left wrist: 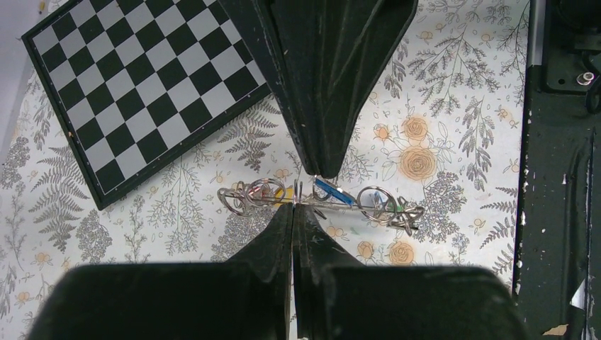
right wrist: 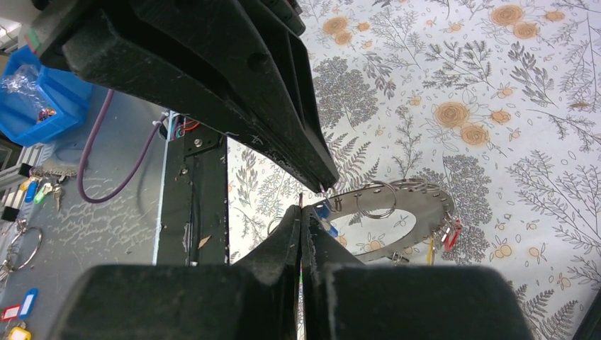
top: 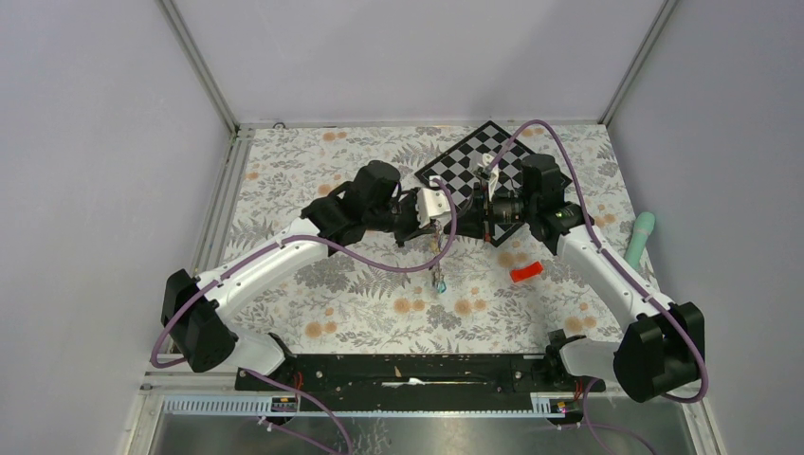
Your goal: Put the keys on the keyring
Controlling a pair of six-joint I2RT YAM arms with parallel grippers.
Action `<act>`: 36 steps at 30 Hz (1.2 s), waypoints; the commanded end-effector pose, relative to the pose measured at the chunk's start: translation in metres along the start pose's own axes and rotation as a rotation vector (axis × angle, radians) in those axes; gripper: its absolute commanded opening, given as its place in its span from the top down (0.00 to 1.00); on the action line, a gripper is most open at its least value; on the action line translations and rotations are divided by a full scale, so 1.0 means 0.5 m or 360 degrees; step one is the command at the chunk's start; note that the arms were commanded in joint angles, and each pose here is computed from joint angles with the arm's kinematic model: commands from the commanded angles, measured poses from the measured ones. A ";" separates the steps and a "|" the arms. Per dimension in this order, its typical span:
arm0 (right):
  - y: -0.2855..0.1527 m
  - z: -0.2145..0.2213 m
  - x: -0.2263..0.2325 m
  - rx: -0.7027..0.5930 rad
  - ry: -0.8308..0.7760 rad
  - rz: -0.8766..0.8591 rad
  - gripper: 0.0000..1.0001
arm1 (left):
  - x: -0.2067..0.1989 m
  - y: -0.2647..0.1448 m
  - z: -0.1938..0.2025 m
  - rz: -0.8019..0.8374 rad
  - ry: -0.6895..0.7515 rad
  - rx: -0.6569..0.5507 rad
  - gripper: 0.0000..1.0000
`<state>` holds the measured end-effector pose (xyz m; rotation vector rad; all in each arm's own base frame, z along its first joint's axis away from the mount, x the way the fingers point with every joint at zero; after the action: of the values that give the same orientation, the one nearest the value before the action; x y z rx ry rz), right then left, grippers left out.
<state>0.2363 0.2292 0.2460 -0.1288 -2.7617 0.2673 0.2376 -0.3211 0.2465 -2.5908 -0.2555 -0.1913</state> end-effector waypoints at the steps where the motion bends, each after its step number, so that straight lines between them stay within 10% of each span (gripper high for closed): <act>1: 0.004 -0.009 -0.008 -0.0017 -0.0018 0.0027 1.00 | 0.016 -0.014 -0.057 -0.0071 0.0064 -0.0155 1.00; 36: 0.008 0.013 -0.041 0.0028 0.0023 0.0134 1.00 | -0.005 -0.025 -0.069 0.0008 0.0089 -0.0201 1.00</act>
<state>0.2490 0.2283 0.2331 -0.2214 -2.7196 0.3060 0.2366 -0.3222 0.2473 -2.5970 -0.2498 -0.1898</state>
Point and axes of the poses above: each gripper's point midway between its finger pads, its own y axis out along the fingers, its own x axis along the line the jaws close on, z = x × y, the point moved 2 cm from there along -y, back along the fingers, and after that the axes turned 1 degree about y, right-handed, at the moved point
